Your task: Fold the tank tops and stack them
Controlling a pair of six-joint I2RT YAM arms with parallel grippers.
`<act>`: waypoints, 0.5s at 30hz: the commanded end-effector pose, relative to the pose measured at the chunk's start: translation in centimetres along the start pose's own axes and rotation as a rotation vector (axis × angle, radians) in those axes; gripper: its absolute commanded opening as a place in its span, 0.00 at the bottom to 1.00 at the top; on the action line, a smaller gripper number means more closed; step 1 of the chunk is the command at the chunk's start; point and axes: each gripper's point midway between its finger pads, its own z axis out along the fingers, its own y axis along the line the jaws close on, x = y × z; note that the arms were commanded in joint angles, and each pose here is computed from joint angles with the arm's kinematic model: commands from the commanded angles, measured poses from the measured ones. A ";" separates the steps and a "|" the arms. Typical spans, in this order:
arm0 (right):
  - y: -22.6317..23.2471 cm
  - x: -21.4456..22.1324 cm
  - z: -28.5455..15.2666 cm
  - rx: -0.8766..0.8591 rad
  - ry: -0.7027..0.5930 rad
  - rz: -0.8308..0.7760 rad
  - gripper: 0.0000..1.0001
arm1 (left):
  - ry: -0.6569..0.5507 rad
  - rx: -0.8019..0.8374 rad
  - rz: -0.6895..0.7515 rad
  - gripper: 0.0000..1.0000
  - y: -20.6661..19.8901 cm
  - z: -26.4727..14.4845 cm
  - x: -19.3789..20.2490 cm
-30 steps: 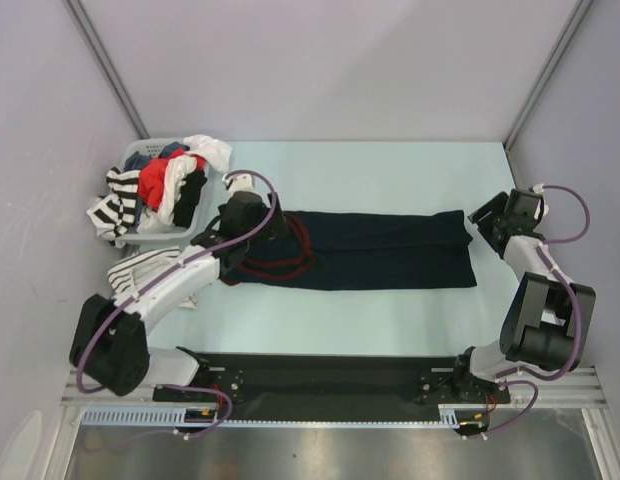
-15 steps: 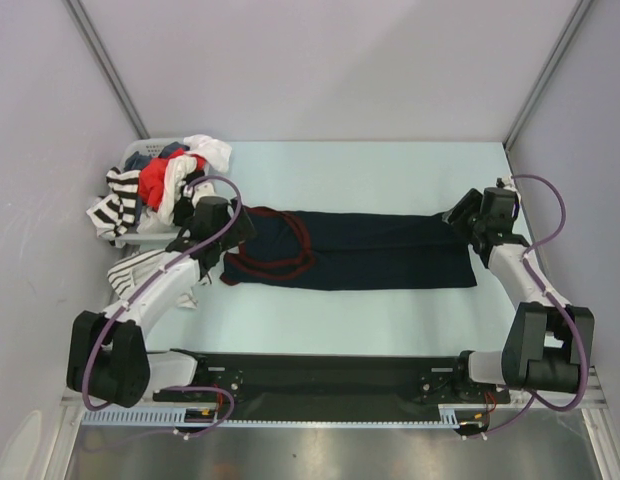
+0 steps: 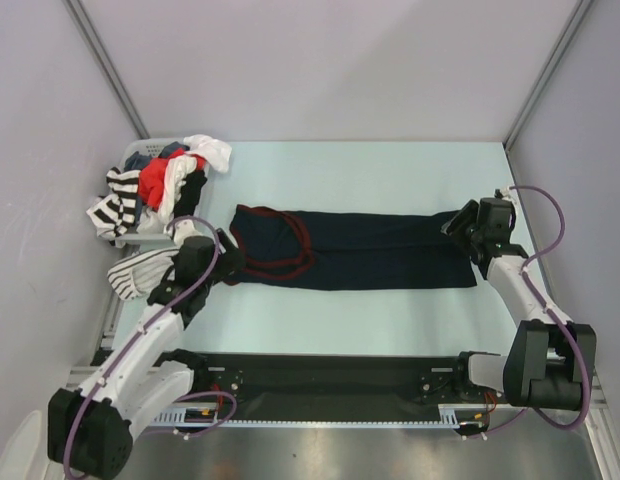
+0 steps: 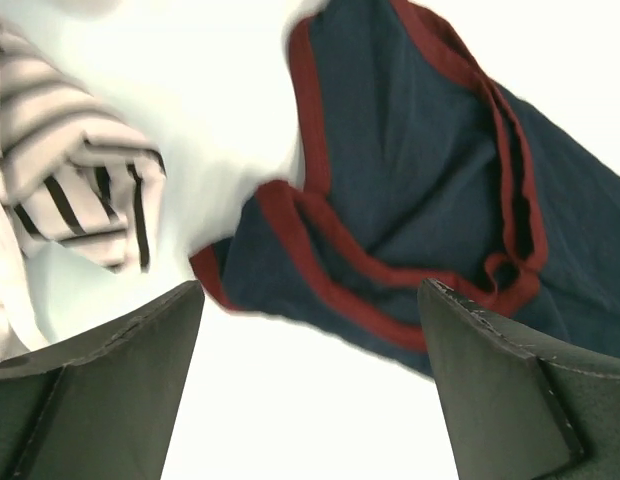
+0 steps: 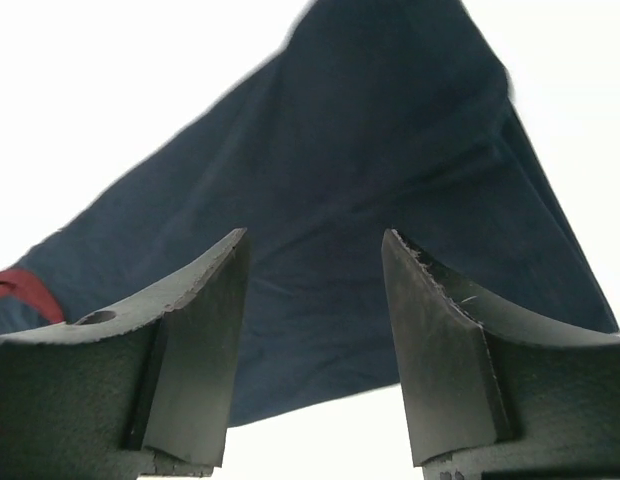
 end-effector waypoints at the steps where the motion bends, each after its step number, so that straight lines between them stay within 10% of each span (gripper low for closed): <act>1: -2.2 0.9 0.1 0.102 0.007 0.033 0.59 | 0.030 0.065 -0.085 0.93 -0.4 -0.6 1.9; 15: -10.5 4.9 -2.2 0.452 0.045 0.276 0.50 | 0.111 0.163 -0.182 0.89 -2.9 0.5 6.2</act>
